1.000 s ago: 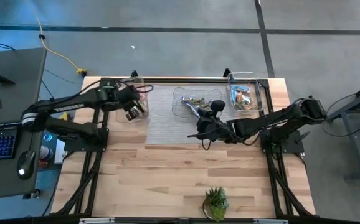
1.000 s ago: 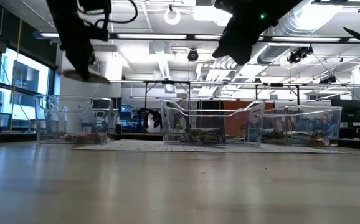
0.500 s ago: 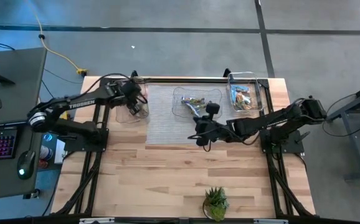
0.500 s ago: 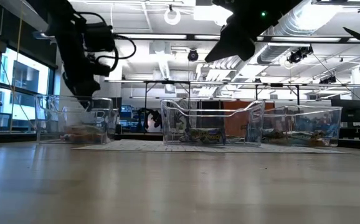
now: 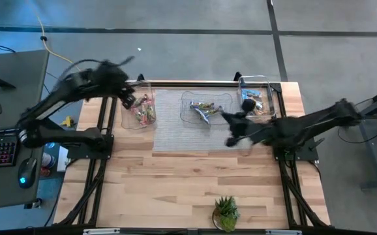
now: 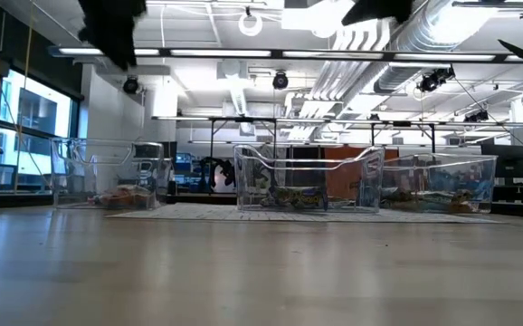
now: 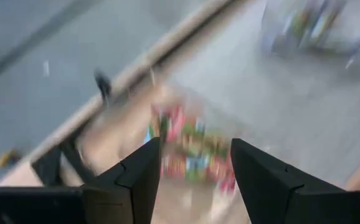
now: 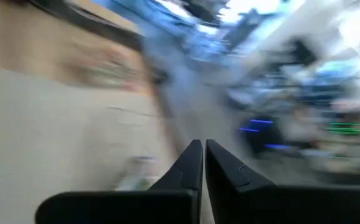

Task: Pick and place Granola Bars by type
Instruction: Return to Home Position

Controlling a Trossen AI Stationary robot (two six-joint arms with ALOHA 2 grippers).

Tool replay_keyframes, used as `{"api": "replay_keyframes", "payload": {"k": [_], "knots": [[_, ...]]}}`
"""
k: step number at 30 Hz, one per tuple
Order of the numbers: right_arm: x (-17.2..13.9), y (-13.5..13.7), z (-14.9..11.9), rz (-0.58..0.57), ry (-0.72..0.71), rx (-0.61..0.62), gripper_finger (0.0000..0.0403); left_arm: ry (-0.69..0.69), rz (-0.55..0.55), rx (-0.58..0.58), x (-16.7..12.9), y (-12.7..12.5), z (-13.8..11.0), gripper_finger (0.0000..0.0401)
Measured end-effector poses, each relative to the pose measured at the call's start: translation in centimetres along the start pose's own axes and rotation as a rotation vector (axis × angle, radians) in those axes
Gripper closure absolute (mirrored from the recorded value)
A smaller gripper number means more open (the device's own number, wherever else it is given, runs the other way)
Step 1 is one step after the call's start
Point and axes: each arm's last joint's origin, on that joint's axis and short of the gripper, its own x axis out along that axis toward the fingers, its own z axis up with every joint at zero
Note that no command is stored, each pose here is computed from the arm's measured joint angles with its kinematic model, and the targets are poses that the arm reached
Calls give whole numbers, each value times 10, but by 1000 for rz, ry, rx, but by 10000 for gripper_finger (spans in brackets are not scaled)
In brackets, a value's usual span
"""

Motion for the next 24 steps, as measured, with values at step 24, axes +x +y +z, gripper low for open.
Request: {"api": "replay_keyframes", "payload": {"k": [24], "knots": [[-44, -2, -174, 372, -593, 657, 401, -996, -805, -146, 71, -36, -159, 215]]}}
